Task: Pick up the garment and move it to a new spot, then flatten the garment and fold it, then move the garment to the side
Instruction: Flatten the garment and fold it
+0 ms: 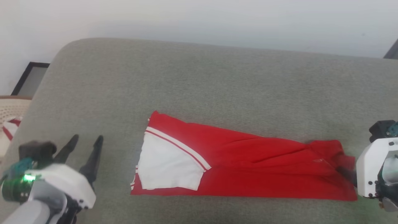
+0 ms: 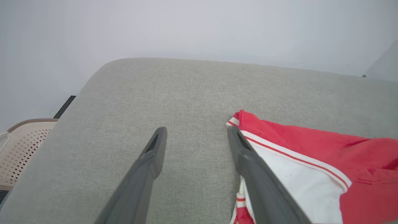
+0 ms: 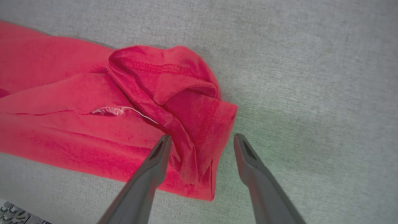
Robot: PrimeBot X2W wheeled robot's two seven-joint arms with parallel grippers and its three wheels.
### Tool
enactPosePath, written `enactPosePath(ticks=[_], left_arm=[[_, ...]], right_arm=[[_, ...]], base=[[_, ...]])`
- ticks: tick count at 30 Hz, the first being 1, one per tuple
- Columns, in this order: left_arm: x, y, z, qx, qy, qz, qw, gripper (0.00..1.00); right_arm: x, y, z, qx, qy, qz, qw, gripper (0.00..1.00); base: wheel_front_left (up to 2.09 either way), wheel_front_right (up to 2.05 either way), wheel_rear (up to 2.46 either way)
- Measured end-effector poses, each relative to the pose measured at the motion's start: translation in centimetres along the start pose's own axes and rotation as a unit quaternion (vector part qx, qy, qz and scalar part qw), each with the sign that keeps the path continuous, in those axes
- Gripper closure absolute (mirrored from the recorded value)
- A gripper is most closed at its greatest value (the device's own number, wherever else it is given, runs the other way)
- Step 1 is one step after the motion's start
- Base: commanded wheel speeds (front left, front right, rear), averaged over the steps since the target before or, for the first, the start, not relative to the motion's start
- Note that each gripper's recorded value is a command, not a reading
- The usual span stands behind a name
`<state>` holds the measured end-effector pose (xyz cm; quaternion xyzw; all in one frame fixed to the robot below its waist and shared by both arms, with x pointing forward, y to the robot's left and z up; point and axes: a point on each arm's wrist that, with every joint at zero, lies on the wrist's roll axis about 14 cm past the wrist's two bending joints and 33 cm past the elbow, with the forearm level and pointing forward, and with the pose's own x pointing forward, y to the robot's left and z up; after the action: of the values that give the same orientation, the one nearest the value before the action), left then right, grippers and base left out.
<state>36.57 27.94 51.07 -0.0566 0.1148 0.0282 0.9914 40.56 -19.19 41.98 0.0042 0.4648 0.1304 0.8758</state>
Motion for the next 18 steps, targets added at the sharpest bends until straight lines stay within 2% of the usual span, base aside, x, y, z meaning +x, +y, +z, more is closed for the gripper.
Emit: enactPosePath(ticks=[13,14,15,16,18], left_arm=[[-3.4,4.9,-0.7,-0.016,-0.07,0.092,0.993,0.0],[-3.6,5.3,-0.6,-0.017,-0.074,0.098,0.992,0.0],[-3.7,5.5,-0.6,-0.018,-0.078,0.103,0.991,0.0],[-3.9,5.7,-0.4,-0.019,-0.085,0.106,0.99,0.0],[-4.2,5.9,-0.2,-0.031,-0.098,0.113,0.988,0.0]], right_arm=[[4.1,2.1,-0.9,0.007,0.052,0.032,0.998,0.0],[4.3,2.1,-1.0,0.007,0.056,0.033,0.998,0.34],[4.5,2.2,-1.1,0.011,0.059,0.035,0.998,0.72],[4.8,2.3,-1.2,0.011,0.062,0.037,0.997,1.0],[5.1,2.6,-1.2,0.016,0.063,0.044,0.997,1.0]], base=[[0.0,0.0,0.0],[0.0,0.0,0.0],[0.0,0.0,0.0],[0.0,0.0,0.0],[0.0,0.0,0.0]])
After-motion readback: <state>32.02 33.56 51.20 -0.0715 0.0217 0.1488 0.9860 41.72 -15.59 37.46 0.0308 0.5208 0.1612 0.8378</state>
